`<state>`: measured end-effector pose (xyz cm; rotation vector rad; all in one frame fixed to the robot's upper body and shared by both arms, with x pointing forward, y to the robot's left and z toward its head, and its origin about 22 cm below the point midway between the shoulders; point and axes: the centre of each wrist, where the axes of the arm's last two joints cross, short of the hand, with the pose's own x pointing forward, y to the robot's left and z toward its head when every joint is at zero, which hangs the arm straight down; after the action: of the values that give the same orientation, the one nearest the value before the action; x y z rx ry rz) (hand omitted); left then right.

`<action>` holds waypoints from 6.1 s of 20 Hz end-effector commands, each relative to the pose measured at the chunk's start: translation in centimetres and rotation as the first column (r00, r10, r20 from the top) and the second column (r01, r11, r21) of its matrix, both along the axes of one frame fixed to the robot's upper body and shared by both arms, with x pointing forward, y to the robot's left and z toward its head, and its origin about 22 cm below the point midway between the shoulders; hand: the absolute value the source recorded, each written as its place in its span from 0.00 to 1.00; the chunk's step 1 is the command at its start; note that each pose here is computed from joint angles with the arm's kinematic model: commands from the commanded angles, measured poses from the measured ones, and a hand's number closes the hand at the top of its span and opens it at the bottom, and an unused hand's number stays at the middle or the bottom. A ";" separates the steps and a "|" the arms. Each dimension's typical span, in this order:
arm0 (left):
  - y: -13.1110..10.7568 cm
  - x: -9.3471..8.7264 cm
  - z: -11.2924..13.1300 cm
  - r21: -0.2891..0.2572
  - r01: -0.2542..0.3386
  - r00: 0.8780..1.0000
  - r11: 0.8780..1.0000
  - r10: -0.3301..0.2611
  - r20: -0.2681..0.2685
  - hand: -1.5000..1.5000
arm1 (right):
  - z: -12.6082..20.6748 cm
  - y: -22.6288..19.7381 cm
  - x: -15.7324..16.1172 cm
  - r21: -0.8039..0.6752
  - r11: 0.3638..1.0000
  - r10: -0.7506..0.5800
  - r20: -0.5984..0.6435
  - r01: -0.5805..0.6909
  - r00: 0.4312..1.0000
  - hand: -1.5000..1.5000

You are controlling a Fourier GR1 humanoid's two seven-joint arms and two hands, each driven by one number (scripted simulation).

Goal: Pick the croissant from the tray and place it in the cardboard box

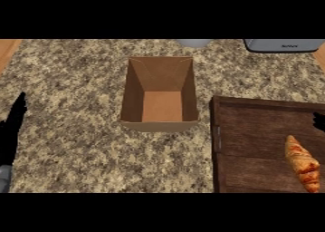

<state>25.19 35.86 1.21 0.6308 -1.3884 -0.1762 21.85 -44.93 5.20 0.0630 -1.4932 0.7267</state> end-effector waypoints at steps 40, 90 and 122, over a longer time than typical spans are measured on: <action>1.2 1.6 1.1 0.014 0.004 1.000 1.000 -0.003 -0.031 0.50 | 1.2 4.3 7.8 -0.646 0.529 0.413 -0.369 -0.550 0.832 0.00; -0.1 2.4 0.7 0.029 0.057 0.998 0.998 -0.056 -0.014 0.50 | 8.2 10.4 19.9 -0.600 0.800 0.461 0.608 -0.005 0.646 1.00; -0.1 2.2 0.3 0.025 0.033 0.999 0.999 -0.033 -0.024 0.50 | 12.2 41.4 21.2 -0.316 0.849 0.527 0.446 -0.424 0.723 1.00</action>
<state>26.75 36.15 1.69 0.6381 -1.3730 -0.2235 43.84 -6.69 17.84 0.1349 -1.9854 1.3790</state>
